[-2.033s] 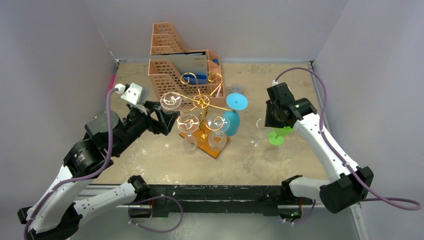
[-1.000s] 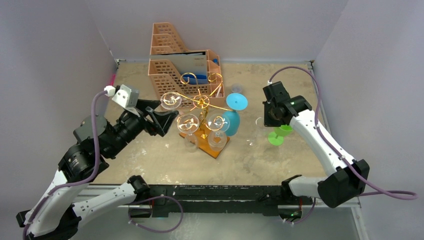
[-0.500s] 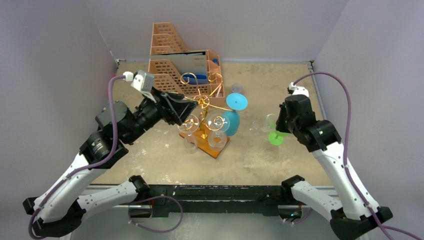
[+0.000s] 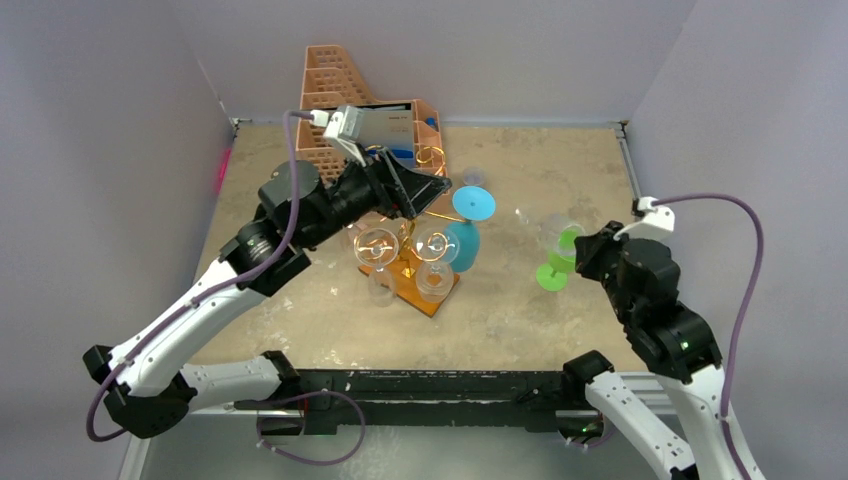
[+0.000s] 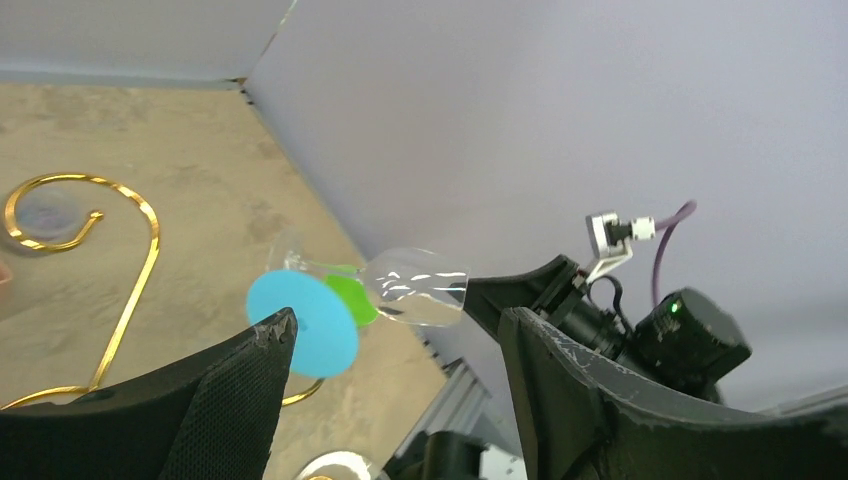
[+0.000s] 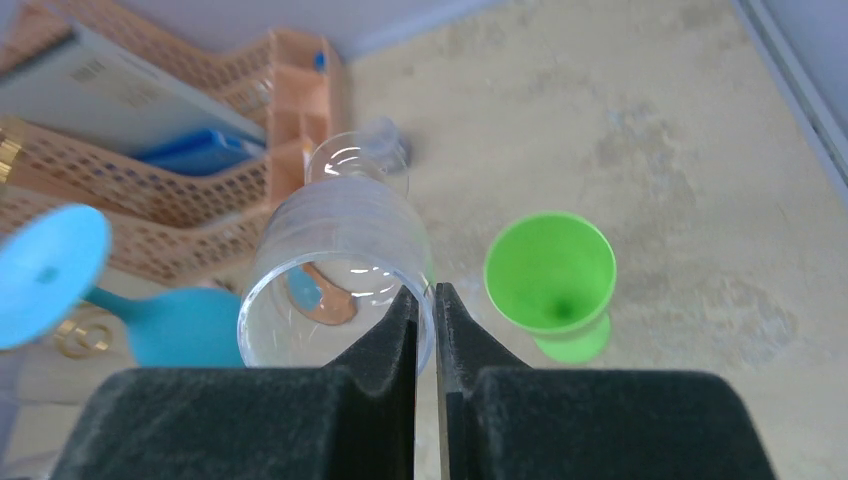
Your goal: Place the wine glass upside down on the wine glass rack
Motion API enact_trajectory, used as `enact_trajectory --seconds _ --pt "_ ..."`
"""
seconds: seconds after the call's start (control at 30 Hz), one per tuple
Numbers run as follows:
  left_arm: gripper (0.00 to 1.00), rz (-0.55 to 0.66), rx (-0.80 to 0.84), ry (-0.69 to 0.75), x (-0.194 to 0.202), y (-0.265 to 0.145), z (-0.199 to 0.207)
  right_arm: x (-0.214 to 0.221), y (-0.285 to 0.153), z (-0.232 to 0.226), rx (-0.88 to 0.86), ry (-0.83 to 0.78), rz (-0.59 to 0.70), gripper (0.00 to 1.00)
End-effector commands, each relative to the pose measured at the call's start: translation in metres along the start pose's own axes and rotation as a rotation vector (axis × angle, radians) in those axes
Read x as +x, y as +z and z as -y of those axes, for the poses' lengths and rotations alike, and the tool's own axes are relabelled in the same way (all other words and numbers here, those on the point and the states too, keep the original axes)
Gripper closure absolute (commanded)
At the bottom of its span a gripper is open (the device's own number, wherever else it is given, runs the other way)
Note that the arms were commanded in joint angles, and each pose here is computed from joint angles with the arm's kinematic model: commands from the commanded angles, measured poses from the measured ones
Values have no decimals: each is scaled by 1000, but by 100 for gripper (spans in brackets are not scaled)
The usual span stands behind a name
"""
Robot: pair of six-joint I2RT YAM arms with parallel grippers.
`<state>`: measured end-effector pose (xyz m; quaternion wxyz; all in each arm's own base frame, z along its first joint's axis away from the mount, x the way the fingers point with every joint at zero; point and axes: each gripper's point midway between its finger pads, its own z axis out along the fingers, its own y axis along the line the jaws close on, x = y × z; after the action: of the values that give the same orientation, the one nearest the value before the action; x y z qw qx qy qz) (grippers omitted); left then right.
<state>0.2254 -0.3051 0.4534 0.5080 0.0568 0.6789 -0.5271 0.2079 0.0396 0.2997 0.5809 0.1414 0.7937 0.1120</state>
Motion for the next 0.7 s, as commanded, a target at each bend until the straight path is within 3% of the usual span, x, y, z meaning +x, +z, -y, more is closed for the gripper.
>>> enact_trajectory --seconds 0.0,0.3,0.67 --pt "27 141 172 -167 -39 9 46 -75 -12 -29 -116 135 285 100" --pt "32 143 139 -504 -41 60 40 -137 -36 -61 -278 183 489 100" --pt "48 19 199 -656 -22 97 60 -157 -74 -104 -571 175 571 100"
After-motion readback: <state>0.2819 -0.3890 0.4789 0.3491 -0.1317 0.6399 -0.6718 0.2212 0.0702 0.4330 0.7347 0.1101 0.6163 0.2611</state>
